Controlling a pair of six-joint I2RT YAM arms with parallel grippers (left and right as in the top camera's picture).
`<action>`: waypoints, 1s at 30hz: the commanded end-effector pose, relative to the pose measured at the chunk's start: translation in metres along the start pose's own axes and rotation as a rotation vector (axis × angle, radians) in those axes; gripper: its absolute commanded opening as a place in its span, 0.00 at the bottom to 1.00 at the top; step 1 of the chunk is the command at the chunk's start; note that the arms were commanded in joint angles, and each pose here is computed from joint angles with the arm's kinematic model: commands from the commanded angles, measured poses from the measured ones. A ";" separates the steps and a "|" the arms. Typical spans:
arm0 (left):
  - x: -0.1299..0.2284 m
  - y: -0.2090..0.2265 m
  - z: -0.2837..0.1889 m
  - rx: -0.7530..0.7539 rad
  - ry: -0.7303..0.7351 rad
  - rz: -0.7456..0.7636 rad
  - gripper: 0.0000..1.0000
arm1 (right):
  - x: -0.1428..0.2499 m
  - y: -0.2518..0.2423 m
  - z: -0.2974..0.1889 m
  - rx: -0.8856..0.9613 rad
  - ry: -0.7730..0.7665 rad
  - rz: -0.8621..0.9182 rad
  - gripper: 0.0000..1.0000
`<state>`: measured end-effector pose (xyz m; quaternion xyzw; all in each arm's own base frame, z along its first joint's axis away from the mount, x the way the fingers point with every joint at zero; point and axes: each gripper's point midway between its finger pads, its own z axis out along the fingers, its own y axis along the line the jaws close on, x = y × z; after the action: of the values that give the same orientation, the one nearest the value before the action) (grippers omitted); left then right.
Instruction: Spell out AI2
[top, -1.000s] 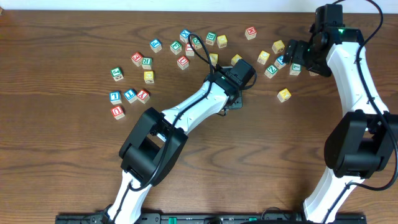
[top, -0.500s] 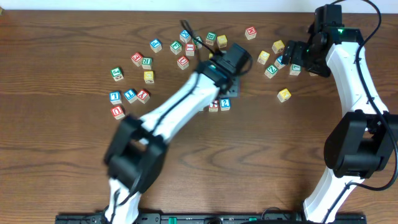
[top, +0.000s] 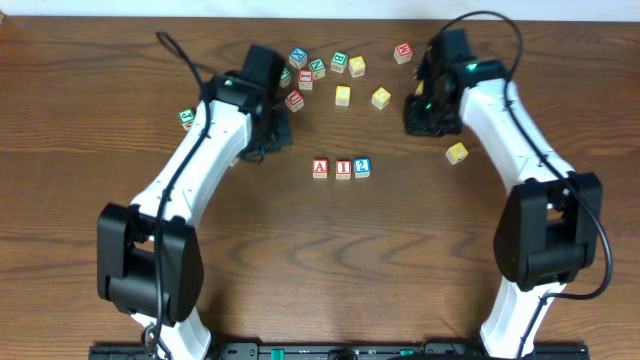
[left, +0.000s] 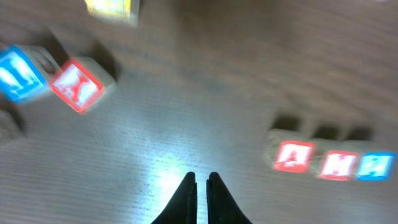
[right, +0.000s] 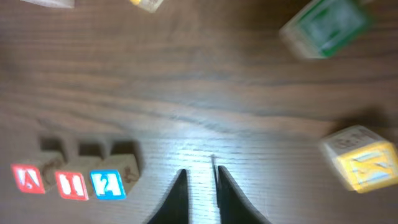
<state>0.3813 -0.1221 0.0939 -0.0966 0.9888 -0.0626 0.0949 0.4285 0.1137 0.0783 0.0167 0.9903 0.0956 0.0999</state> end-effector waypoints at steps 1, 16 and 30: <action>0.021 -0.003 0.018 0.084 0.096 0.011 0.08 | 0.015 0.003 0.015 0.002 0.022 0.055 0.01; 0.035 -0.018 0.058 0.223 0.126 0.037 0.07 | 0.046 0.034 0.057 -0.047 0.036 0.113 0.01; 0.034 -0.039 0.076 0.336 0.151 0.060 0.08 | 0.063 0.038 0.069 -0.046 0.061 0.147 0.01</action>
<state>0.3754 -0.1671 0.0224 -0.0567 0.9751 -0.2088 0.0492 0.3880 0.1642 0.0098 0.0707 0.9875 0.1215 0.0716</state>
